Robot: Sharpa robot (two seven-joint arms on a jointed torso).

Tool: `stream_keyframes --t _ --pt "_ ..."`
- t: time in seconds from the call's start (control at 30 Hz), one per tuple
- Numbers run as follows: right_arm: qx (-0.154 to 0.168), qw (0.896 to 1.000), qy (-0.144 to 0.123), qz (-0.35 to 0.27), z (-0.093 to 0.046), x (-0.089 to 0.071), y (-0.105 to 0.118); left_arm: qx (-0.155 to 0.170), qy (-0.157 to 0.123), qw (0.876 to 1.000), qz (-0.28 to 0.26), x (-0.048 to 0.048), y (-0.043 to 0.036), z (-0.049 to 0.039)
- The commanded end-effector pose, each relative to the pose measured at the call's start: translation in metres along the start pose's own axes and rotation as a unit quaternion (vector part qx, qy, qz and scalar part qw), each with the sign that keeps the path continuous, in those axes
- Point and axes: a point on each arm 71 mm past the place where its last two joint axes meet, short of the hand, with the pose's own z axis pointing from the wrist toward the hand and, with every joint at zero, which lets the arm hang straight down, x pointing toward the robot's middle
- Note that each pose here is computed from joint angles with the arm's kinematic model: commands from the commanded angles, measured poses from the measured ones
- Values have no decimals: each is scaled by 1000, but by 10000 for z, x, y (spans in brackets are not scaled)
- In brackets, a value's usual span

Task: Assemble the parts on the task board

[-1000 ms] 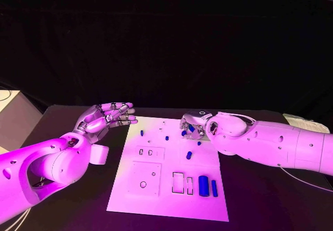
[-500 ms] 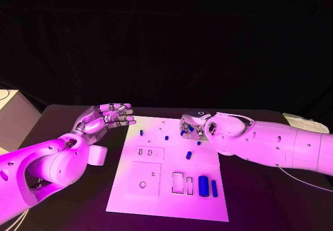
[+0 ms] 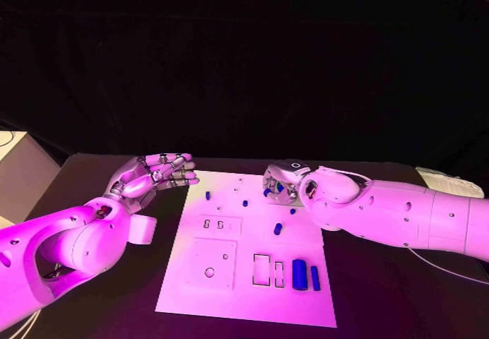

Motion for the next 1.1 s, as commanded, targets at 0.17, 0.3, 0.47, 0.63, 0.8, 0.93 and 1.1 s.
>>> stream_keyframes --t 0.17,0.3,0.47,0.63,0.8,0.93,1.1 --pt "15 998 -63 12 20 -98 76 3 10 1000 -6 23 -11 9" --pt "16 996 -83 15 68 -133 149 4 11 1000 -7 28 -10 13" --pt "14 995 -93 17 136 -154 229 4 13 1000 -8 41 -10 17" --pt "12 995 -93 20 215 -152 290 5 16 1000 -9 59 -12 16" --pt "14 995 -93 20 260 -150 307 5 17 1000 -10 70 -16 16" --pt "15 995 -93 18 293 -148 313 5 18 1000 -10 76 -21 17" --pt "17 995 -92 18 337 -144 316 6 20 1000 -10 83 -35 24"
